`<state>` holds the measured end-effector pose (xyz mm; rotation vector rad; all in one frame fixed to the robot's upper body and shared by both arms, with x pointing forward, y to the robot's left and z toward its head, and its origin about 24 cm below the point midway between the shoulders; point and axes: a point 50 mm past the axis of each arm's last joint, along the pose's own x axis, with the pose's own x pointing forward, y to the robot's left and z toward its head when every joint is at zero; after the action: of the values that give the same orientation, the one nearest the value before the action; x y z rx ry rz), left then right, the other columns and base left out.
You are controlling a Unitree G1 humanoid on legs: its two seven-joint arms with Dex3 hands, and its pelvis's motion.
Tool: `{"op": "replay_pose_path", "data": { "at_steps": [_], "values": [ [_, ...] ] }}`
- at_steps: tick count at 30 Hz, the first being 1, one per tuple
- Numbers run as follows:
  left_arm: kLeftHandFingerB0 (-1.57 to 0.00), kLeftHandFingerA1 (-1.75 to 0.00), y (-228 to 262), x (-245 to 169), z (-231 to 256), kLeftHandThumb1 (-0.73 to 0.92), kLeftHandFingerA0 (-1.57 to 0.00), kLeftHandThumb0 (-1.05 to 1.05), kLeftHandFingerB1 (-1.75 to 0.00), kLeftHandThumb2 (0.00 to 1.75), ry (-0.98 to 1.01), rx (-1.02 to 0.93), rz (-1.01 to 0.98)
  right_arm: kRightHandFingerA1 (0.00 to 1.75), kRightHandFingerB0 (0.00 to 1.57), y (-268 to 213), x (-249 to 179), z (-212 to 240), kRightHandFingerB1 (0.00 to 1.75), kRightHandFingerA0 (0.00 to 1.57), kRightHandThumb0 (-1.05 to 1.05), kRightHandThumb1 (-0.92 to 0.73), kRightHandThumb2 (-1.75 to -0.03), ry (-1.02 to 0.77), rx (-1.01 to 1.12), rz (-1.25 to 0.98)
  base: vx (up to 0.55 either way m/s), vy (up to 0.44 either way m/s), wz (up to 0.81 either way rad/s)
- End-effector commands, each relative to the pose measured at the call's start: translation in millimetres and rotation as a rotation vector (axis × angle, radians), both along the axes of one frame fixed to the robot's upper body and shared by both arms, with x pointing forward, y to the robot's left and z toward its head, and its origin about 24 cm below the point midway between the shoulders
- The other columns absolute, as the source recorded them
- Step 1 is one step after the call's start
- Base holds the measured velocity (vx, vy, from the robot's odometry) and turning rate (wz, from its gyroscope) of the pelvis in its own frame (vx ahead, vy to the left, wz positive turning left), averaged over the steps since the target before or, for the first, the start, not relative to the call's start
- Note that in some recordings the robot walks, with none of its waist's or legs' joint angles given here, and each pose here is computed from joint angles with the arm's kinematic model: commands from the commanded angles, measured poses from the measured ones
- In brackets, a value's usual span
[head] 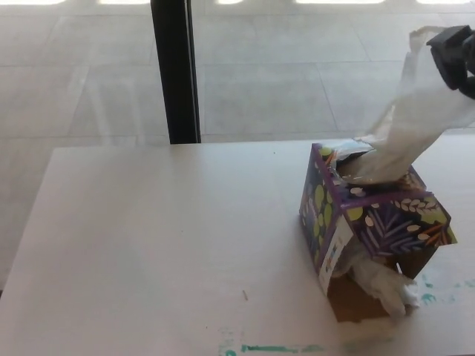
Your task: The robot uses its right hand to pull out a tissue from the tissue box kept in the middle of the desk and put it on the right side
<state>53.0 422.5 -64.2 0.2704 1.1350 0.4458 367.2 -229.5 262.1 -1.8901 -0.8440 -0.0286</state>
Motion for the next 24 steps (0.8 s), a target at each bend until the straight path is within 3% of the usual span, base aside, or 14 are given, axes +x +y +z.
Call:
{"op": "replay_pose_path", "data": {
  "at_steps": [1,2,4,7,10,11,12,13,14,16,18,21,22,24],
  "values": [
    [-0.43,-0.67,7,-11,5,0.76,-0.57,-0.73,-0.58,1.13,0.030,0.035,0.004,1.75,0.86,-12,-6,21,1.54,1.00,-0.31,-0.26,-1.04,-0.145,-0.057,0.023,0.00,0.000,0.00],
    [-0.46,-0.58,7,-11,5,0.92,-0.59,-0.78,-0.47,0.76,0.031,0.036,0.002,1.75,0.87,-13,-6,23,1.50,1.01,-0.31,-0.28,-1.00,-0.154,-0.065,0.015,0.00,0.000,0.00],
    [-0.46,-0.60,6,-11,5,0.92,-0.58,-0.76,-0.48,0.72,0.021,0.030,0.000,1.75,0.87,-14,-6,25,1.50,1.00,-0.28,-0.28,-1.02,-0.169,-0.061,0.015,0.00,0.000,0.00],
    [-0.43,-0.67,6,-11,5,0.75,-0.56,-0.74,-0.58,1.13,0.020,0.030,-0.002,1.75,0.87,-17,-7,32,1.40,0.98,-0.28,-0.34,-0.96,-0.181,-0.079,-0.016,0.00,0.000,0.00],
    [-0.44,-0.68,6,-11,4,0.75,-0.58,-0.73,-0.59,1.12,0.024,0.034,0.003,1.75,0.85,-23,-9,39,1.42,0.96,-0.27,-0.34,-0.96,-0.189,-0.089,-0.037,0.00,0.000,0.00],
    [-0.45,-0.62,6,-11,5,0.92,-0.61,-0.79,-0.47,0.77,0.035,0.040,-0.014,1.75,0.84,-25,-11,42,1.47,0.95,-0.28,-0.34,-0.94,-0.205,-0.081,-0.036,0.00,0.000,0.00],
    [-0.44,-0.69,8,-14,6,0.75,-0.59,-0.74,-0.58,1.13,0.038,0.045,-0.007,1.75,0.83,-30,-12,47,1.52,0.95,-0.28,-0.34,-0.89,-0.245,-0.085,-0.053,0.00,0.000,0.00],
    [-0.43,-0.69,8,-14,6,0.75,-0.59,-0.75,-0.58,1.13,0.038,0.042,-0.011,1.75,0.82,-34,-14,51,1.55,0.95,-0.26,-0.32,-0.94,-0.240,-0.073,-0.059,0.00,0.000,0.00],
    [-0.45,-0.62,8,-15,6,0.92,-0.61,-0.78,-0.48,0.75,0.037,0.039,-0.003,1.72,0.79,-38,-14,54,1.42,1.16,-0.30,-0.31,-0.96,-0.244,-0.082,-0.090,0.00,0.000,0.00],
    [-0.46,-0.60,8,-17,6,0.92,-0.62,-0.77,-0.47,0.75,0.052,0.049,-0.009,1.75,0.83,-44,-16,61,1.44,0.93,-0.26,-0.36,-0.89,-0.230,-0.063,-0.118,0.00,0.000,0.00],
    [-0.46,-0.59,8,-18,5,0.92,-0.60,-0.77,-0.48,0.75,0.050,0.045,-0.006,1.75,0.83,-48,-18,64,1.47,0.93,-0.25,-0.36,-0.90,-0.236,-0.063,-0.133,0.00,0.000,0.00],
    [-0.43,-0.67,7,-22,4,0.75,-0.56,-0.75,-0.58,1.13,0.052,0.036,0.012,1.75,0.82,-60,-23,73,1.52,0.93,-0.23,-0.31,-0.89,-0.252,-0.072,-0.179,0.00,0.000,0.00],
    [-0.44,-0.60,7,-23,4,0.92,-0.58,-0.78,-0.47,0.76,0.055,0.030,0.015,1.75,0.84,-69,-27,77,1.50,0.95,-0.24,-0.29,-0.93,-0.268,-0.079,-0.207,0.00,0.000,0.00],
    [-0.47,-0.62,7,-25,3,0.92,-0.61,-0.76,-0.48,0.75,0.063,0.032,0.014,1.75,0.86,-77,-30,80,1.45,0.96,-0.25,-0.30,-0.93,-0.282,-0.083,-0.241,0.00,0.000,0.00]
  ]
}}
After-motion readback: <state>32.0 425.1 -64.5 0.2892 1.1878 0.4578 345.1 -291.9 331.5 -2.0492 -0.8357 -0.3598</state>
